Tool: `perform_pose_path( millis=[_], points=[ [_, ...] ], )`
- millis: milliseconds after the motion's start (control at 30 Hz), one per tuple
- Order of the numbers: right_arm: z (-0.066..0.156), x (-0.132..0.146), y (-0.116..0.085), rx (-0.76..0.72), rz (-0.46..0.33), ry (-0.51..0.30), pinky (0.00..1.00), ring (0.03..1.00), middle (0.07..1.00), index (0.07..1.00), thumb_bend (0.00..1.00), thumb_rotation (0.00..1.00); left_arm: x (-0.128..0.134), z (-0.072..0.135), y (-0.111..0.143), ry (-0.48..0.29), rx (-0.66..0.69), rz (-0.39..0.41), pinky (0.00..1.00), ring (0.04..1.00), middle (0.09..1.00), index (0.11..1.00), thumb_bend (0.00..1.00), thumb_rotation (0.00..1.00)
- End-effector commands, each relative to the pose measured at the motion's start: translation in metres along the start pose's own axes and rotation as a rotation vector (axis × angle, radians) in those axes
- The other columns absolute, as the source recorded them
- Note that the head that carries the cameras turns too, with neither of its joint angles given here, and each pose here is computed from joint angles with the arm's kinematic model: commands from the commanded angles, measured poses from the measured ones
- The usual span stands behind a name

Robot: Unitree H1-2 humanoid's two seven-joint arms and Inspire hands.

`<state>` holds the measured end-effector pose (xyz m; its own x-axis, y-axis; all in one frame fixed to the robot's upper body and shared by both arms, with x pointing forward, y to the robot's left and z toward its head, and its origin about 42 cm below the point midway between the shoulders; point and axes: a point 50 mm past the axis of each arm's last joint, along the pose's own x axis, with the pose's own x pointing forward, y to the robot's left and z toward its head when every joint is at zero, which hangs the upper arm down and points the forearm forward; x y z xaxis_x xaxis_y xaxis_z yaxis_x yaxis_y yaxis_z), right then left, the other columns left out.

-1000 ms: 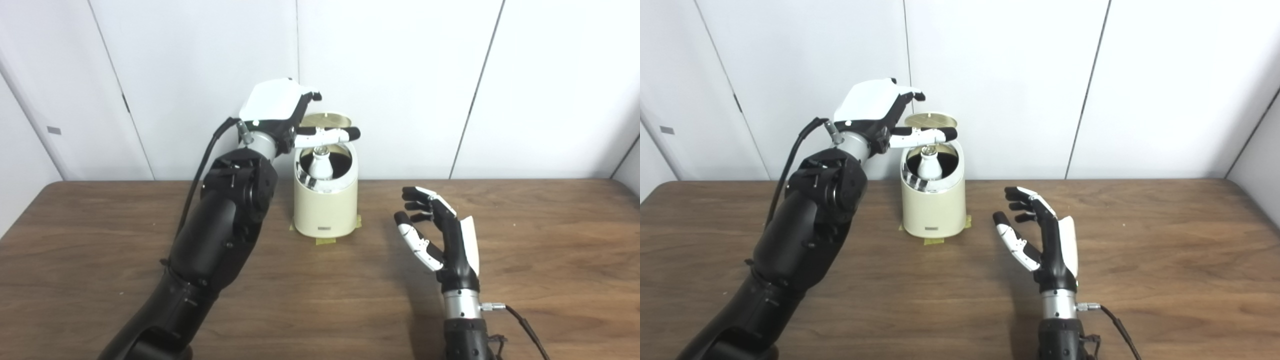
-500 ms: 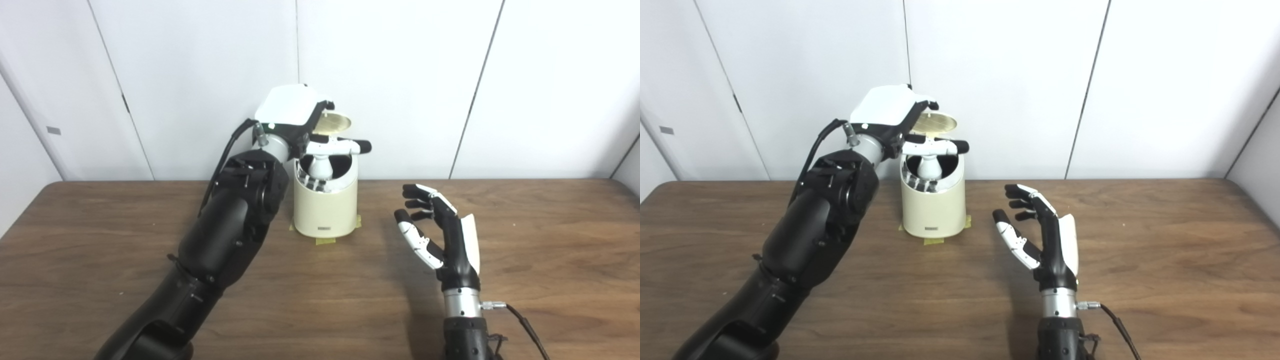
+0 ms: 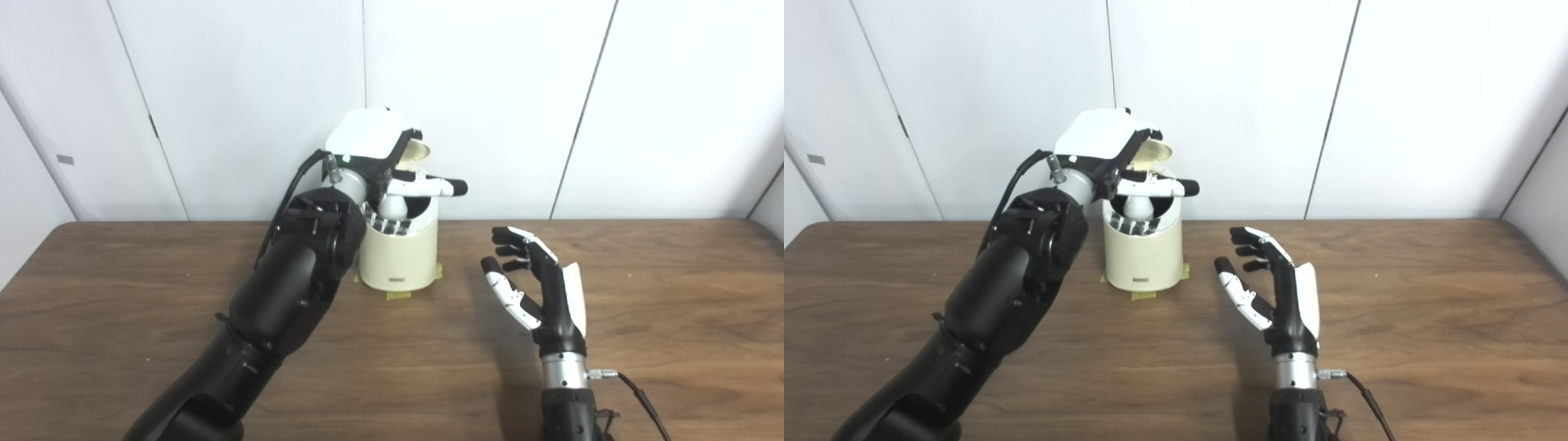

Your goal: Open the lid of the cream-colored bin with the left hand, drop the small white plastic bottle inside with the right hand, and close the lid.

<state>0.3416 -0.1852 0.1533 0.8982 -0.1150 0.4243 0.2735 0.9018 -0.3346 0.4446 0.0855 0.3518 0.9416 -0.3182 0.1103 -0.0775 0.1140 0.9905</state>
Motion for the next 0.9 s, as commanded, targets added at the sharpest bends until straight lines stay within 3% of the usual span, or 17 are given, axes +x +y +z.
perform_pose_path(
  millis=[0,400,867],
  points=[
    [0.015,0.015,-0.004,0.021,-0.034,-0.073,0.55,0.660,0.695,0.698,0.25,0.59,0.001,0.006,0.029,-0.009,0.031,0.101,1.00,0.980,0.876,0.845,0.99,1.00],
    [0.017,0.013,-0.004,0.010,-0.024,-0.076,0.55,0.659,0.696,0.701,0.26,0.62,-0.011,0.005,0.019,0.013,0.019,0.056,1.00,0.991,0.880,0.845,0.97,1.00],
    [0.021,0.012,-0.005,0.039,-0.029,-0.087,0.55,0.663,0.695,0.696,0.25,0.56,-0.017,0.000,0.000,0.028,0.023,0.018,1.00,0.986,0.877,0.841,1.00,1.00]
  ],
)
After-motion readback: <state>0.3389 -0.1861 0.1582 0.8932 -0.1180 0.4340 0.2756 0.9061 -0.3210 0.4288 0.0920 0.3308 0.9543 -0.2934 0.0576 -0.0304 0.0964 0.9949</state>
